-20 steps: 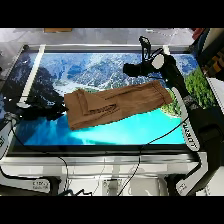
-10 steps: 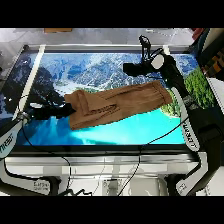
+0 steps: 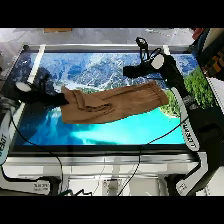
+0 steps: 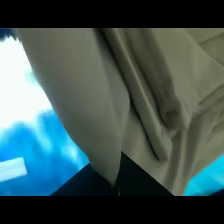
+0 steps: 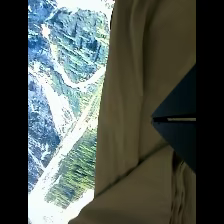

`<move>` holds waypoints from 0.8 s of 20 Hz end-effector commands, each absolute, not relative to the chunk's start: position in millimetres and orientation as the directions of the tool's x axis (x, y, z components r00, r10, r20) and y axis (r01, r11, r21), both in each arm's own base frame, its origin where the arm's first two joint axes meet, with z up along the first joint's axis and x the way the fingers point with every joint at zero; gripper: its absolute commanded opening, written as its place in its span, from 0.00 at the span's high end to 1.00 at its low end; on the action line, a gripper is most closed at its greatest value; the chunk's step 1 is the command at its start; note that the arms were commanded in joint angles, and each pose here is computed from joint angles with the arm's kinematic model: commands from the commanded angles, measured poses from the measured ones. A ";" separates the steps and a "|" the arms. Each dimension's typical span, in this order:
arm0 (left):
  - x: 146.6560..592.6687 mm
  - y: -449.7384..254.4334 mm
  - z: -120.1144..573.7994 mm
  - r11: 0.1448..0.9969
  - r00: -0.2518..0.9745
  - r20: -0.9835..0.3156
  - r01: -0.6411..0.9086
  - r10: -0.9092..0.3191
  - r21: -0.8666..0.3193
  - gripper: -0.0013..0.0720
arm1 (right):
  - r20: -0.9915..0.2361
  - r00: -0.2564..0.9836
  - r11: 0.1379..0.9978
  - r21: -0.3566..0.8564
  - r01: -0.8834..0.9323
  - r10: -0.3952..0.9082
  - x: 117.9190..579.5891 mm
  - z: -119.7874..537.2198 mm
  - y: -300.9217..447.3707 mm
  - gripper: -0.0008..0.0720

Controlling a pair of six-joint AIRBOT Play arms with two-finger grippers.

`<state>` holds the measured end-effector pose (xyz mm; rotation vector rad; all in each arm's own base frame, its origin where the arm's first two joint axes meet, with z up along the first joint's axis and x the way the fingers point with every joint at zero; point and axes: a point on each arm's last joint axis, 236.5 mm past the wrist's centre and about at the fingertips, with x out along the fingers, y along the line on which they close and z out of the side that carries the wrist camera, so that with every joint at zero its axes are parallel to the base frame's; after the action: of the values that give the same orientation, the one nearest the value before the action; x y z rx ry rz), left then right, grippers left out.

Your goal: Fold the clothes and pants, and hang the long-sleeved shirts on hangers.

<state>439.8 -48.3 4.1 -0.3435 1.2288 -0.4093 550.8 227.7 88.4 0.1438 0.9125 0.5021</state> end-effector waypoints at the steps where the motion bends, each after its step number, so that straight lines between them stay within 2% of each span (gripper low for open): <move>1: 416.9 -21.7 72.9 0.945 0.226 -0.922 0.166 -0.315 -0.282 0.97 | -0.732 0.485 0.872 0.331 -0.361 0.479 549.2 79.7 230.1 0.94; 3: 414.6 -27.4 104.5 0.949 0.261 -0.923 0.218 -0.281 -0.228 0.97 | -0.729 0.463 0.859 0.369 -0.355 0.504 548.2 71.6 237.2 0.94; 6: 408.2 -54.7 127.4 0.934 0.286 -0.911 0.287 -0.296 -0.213 0.97 | -0.745 0.416 0.847 0.393 -0.358 0.522 543.4 50.1 253.1 0.94; 11: 395.2 -78.5 129.9 0.912 0.246 -0.917 0.347 -0.313 -0.218 0.97 | -0.773 0.329 0.820 0.400 -0.411 0.542 520.9 11.2 304.8 0.94; 16: 394.1 -80.7 132.7 0.910 0.252 -0.915 0.354 -0.314 -0.215 0.97 | -0.769 0.265 0.779 0.433 -0.454 0.582 489.7 -41.2 388.6 0.94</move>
<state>396.5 -78.6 130.0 0.0281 1.2369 -0.4500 508.7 343.7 -12.9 0.1210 1.0763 0.6672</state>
